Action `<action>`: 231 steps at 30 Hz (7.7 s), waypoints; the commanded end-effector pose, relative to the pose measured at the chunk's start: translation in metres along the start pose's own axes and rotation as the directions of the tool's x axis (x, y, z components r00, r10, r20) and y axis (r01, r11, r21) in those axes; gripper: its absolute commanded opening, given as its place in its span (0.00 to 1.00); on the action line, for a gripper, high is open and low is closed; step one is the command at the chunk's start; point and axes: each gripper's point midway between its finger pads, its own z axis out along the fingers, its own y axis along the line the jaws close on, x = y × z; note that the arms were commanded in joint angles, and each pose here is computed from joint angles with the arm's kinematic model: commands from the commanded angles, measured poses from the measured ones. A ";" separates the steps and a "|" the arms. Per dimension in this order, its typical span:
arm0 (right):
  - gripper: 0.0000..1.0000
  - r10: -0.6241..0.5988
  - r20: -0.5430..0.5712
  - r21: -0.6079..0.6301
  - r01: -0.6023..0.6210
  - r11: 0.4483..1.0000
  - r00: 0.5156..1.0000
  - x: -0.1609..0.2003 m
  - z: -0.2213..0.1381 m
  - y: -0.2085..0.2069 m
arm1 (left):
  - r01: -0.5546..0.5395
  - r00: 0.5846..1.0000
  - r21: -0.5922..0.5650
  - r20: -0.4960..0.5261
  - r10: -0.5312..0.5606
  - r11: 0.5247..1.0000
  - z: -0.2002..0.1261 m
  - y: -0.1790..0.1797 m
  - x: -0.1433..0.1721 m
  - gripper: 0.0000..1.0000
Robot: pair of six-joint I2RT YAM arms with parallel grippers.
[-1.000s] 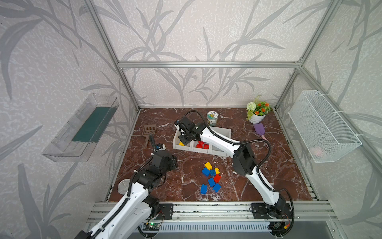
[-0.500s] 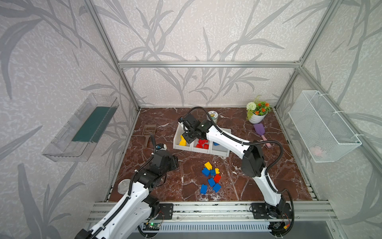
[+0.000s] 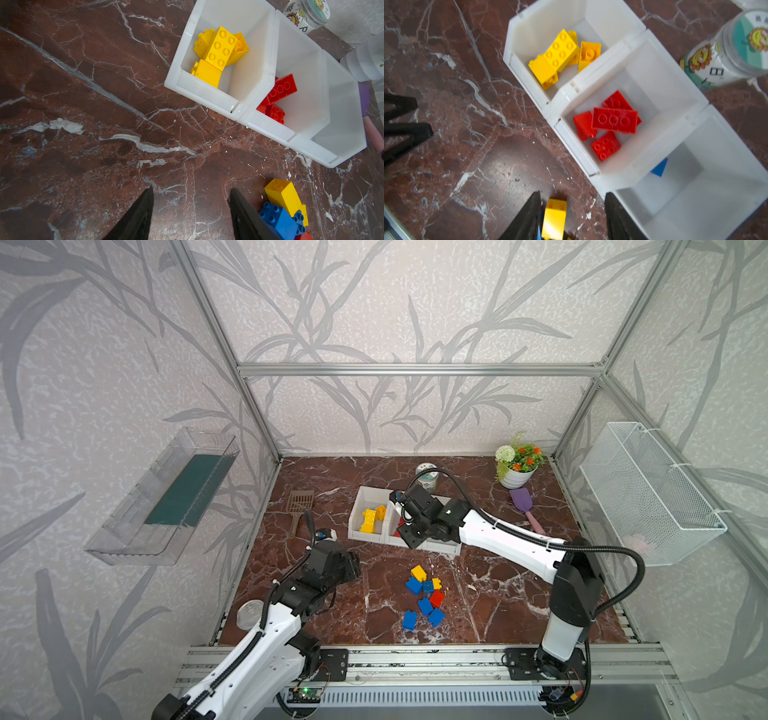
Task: Sort the legos into containers by color
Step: Place the lego in the container, then pick up the lego from the center of the table, then place the lego in the container, then pick up the lego from the center of the table, then place the lego in the container.
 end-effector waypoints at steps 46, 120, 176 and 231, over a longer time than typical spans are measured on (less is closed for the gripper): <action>0.54 0.477 0.137 0.242 -0.497 0.833 0.868 0.168 -0.082 -0.102 | -0.639 0.542 0.410 -0.359 0.759 0.651 0.064 -0.147 0.147 0.58; 0.54 0.377 -0.038 0.041 -0.375 0.926 0.926 0.155 -0.043 -0.048 | -0.287 0.956 0.174 -0.011 0.293 0.942 0.064 -0.141 -0.060 0.65; 0.49 -0.087 -0.220 -0.045 0.079 0.996 0.972 0.098 0.056 0.010 | -0.091 0.995 0.026 0.042 0.089 0.996 0.013 -0.039 -0.020 0.66; 0.54 -0.004 0.070 -0.080 0.009 0.997 0.998 -0.109 0.108 0.019 | 0.000 0.999 0.051 0.042 -0.002 0.999 -0.008 -0.009 0.012 0.66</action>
